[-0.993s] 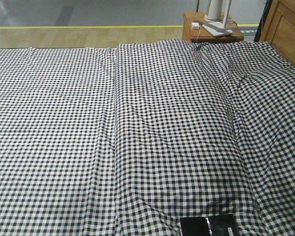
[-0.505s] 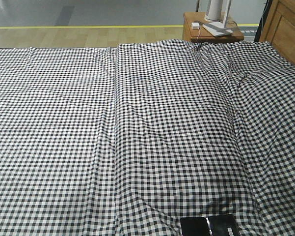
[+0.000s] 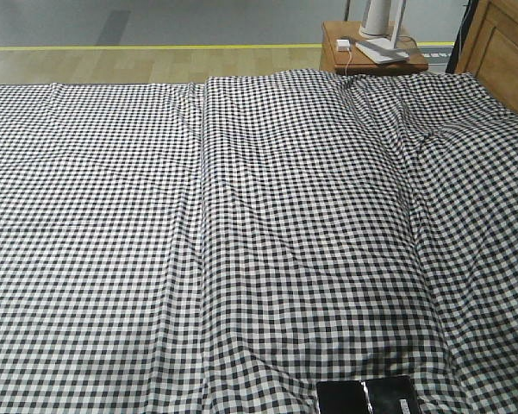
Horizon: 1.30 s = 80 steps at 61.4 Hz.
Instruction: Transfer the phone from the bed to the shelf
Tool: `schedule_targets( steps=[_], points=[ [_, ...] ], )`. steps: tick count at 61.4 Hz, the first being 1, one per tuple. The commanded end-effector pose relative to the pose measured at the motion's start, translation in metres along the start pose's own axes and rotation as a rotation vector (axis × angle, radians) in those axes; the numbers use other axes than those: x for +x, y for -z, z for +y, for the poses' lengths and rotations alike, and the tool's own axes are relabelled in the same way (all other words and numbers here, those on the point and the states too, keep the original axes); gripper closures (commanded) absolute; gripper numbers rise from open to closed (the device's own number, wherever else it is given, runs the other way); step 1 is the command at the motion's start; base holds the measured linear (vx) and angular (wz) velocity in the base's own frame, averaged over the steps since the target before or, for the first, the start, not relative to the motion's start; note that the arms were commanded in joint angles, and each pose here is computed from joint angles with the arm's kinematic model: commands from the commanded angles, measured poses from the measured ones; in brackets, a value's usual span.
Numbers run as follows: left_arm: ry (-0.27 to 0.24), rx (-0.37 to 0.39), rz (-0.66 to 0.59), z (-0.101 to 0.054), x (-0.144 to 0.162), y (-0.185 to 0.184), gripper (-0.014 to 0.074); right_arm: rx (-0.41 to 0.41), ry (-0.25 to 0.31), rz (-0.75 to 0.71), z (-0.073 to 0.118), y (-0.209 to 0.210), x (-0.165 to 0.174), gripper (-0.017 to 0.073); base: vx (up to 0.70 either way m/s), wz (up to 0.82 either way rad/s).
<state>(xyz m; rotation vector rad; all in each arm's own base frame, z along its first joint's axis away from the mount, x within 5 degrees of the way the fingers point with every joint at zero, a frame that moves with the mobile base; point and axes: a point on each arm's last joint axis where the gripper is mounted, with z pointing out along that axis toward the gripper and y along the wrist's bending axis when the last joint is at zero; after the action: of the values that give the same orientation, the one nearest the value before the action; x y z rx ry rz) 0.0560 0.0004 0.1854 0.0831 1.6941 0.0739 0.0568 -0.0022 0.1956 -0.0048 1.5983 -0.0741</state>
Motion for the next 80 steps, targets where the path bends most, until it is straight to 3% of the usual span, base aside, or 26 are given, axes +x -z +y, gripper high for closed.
schedule_targets(
  steps=[1,24,33,43,54,67,80],
  points=[
    [0.009,-0.003,-0.107,0.001,-0.015,0.003,0.0593,0.016,0.015,-0.080,-0.001,0.001,-0.005,0.0563,0.00,0.00],
    [0.009,-0.003,-0.107,0.001,-0.015,0.003,0.0593,0.018,0.012,-0.098,-0.001,0.001,-0.006,0.0563,0.00,0.00],
    [0.009,-0.003,-0.107,0.001,-0.015,0.003,0.0593,0.031,0.007,-0.190,-0.003,0.002,-0.015,0.0563,0.00,0.00],
    [0.009,-0.003,-0.107,0.001,-0.015,0.003,0.0593,0.060,0.007,-0.395,-0.005,0.008,-0.035,0.0563,0.00,0.00],
    [0.009,-0.003,-0.107,0.001,-0.015,0.003,0.0593,0.067,0.006,-0.526,-0.007,0.021,-0.076,0.0563,0.00,0.00],
    [0.009,-0.003,-0.107,0.001,-0.015,0.003,0.0593,0.044,0.007,-0.457,-0.008,0.030,-0.125,0.0563,0.00,0.00],
    [0.009,-0.003,-0.107,0.001,-0.015,0.003,0.0593,0.009,0.010,-0.209,-0.008,0.005,-0.168,0.0559,0.00,0.00]
  ],
)
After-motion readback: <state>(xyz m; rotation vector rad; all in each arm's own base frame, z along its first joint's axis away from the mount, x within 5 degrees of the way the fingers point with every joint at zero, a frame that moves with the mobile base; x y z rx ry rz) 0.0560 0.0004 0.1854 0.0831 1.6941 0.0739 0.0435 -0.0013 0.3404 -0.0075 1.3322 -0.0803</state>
